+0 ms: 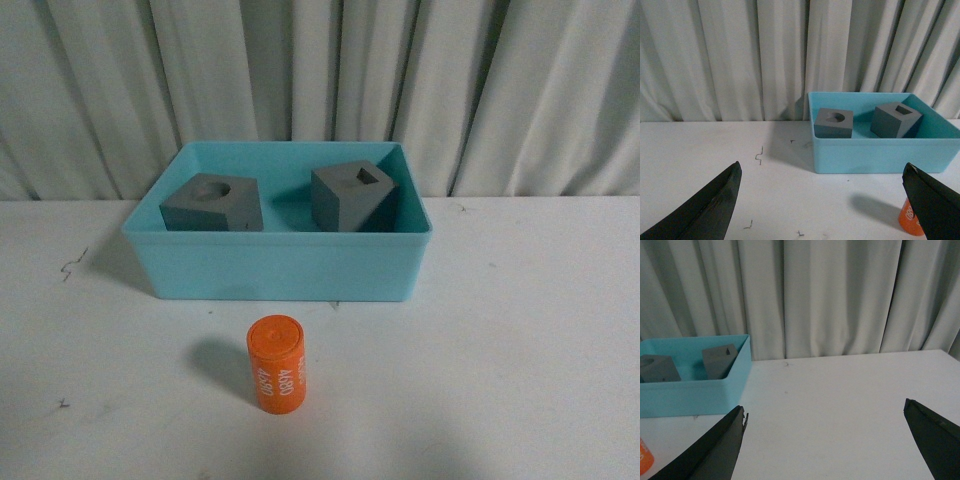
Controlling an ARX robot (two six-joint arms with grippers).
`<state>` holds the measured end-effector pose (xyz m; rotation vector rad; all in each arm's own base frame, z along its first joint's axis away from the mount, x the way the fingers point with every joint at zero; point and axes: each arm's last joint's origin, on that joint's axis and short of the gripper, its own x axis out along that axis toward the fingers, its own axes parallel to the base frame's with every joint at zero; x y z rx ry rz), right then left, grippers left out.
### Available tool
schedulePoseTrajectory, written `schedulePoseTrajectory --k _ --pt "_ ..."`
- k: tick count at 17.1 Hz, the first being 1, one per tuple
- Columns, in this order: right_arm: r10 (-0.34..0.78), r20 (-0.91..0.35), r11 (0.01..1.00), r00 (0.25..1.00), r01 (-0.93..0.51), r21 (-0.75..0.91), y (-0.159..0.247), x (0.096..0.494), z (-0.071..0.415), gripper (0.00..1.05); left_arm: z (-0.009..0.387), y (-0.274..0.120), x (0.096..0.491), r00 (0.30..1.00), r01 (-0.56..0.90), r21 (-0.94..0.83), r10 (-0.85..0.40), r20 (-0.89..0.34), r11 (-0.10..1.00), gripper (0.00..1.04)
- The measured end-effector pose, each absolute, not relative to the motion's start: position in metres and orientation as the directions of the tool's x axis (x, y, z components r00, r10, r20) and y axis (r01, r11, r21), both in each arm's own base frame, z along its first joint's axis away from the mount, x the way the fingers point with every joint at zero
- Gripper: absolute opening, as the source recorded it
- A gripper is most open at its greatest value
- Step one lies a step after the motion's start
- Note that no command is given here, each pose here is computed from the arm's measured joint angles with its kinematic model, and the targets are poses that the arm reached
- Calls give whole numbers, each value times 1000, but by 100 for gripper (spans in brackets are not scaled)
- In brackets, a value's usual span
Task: Place gray and orange parts in blue box
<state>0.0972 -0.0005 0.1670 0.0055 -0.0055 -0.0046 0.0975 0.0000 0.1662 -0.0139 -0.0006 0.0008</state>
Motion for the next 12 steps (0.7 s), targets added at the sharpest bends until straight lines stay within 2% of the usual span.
schedulePoseTrajectory --k 1,2,3,4,5,6,8,9,12 --pt "-19 -206 998 978 30 50 -3 97 165 98 166 0 97 1000 -1 -14 1 0 1000 98" --pt "-45 -361 993 932 81 85 -12 105 167 98 166 0 97 1000 2 -14 -2 0 1000 98" --pt "-87 -379 982 921 144 124 -36 121 177 98 166 0 97 1000 -1 -14 1 2 1000 98" --pt "-67 -340 987 938 113 117 -57 138 192 98 166 0 97 1000 0 -14 0 1 1000 98" --pt "8 -269 998 963 10 64 -82 168 214 98 166 0 97 1000 0 -14 0 1 1000 98" --pt "115 -253 993 961 -114 19 -92 197 222 98 166 0 97 1000 0 -14 0 1 1000 98" --pt "378 -401 918 835 -394 44 -81 245 195 98 166 0 97 1000 0 -14 0 1 1000 98" --pt "492 -484 843 724 -535 56 -61 257 172 98 166 0 97 1000 0 -14 0 1 1000 98" --pt "691 -536 566 484 -824 -14 -5 276 164 98 166 0 97 1000 0 -14 0 1 1000 98"
